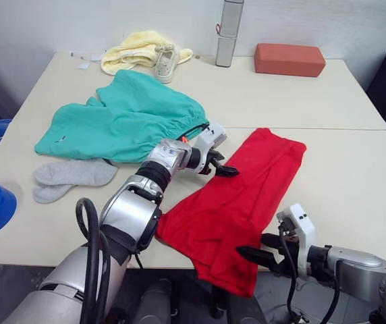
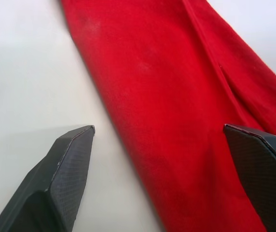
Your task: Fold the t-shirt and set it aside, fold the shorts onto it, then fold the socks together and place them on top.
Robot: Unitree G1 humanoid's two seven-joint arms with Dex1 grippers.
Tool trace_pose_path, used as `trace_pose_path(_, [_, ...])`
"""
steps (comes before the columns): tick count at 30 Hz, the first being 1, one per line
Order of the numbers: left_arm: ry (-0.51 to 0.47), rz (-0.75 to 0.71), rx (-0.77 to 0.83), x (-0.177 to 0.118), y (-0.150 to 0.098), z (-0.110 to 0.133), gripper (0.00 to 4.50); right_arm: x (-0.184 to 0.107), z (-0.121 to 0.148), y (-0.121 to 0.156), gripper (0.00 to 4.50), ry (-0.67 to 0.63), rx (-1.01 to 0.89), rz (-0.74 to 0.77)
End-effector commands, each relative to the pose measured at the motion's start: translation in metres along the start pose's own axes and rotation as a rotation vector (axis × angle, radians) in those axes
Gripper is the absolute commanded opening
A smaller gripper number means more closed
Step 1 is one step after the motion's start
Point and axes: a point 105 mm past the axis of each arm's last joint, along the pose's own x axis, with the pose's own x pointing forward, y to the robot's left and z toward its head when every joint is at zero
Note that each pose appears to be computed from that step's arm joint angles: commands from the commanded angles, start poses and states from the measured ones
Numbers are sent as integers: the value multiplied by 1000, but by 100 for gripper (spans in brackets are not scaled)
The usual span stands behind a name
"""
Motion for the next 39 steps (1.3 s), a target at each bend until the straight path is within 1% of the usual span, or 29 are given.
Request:
trace_pose_path(1, [12,-29,-39,5,-6,-4,448,0,-10,3,450,48,17,16])
trace_pose_path(3, [7,-52,-50,9,-11,-5,448,-1,-13,4,450,57,28,15])
trace_pose_path(4, [11,-56,-48,12,-13,-8,410,0,-16,4,433,65,37,17])
trace_pose_path(5, [13,-53,-53,16,-15,-12,396,1,-18,5,414,65,50,15])
trace_pose_path(6, [15,-50,-57,18,-15,-14,370,2,-19,4,390,64,58,13])
trace_pose_path(10, [-1,-24,-82,23,-14,-23,242,6,-19,2,255,72,61,-5])
trace_pose_path(17, [-61,-21,-137,25,-14,-28,10,3,-14,-6,3,61,43,-36])
trace_pose_path(18, [-68,-22,-146,24,-13,-30,2,1,-12,-7,0,61,36,-39])
trace_pose_path(21, [-91,5,-151,17,-5,-32,2,-6,-7,-14,0,64,17,-51])
trace_pose_path(25, [-143,48,-162,2,9,-30,2,-17,2,-28,0,76,-11,-85])
trace_pose_path(27, [-164,65,-178,-7,15,-32,2,-24,7,-36,0,81,-18,-104])
trace_pose_path(31, [-242,133,-211,-25,24,-32,2,-37,15,-55,0,102,-36,-149])
trace_pose_path(35, [-308,171,-210,-35,20,-26,2,-45,23,-72,0,103,-46,-179])
trace_pose_path(39, [-361,216,-235,-41,9,-22,2,-53,35,-92,0,84,-61,-216])
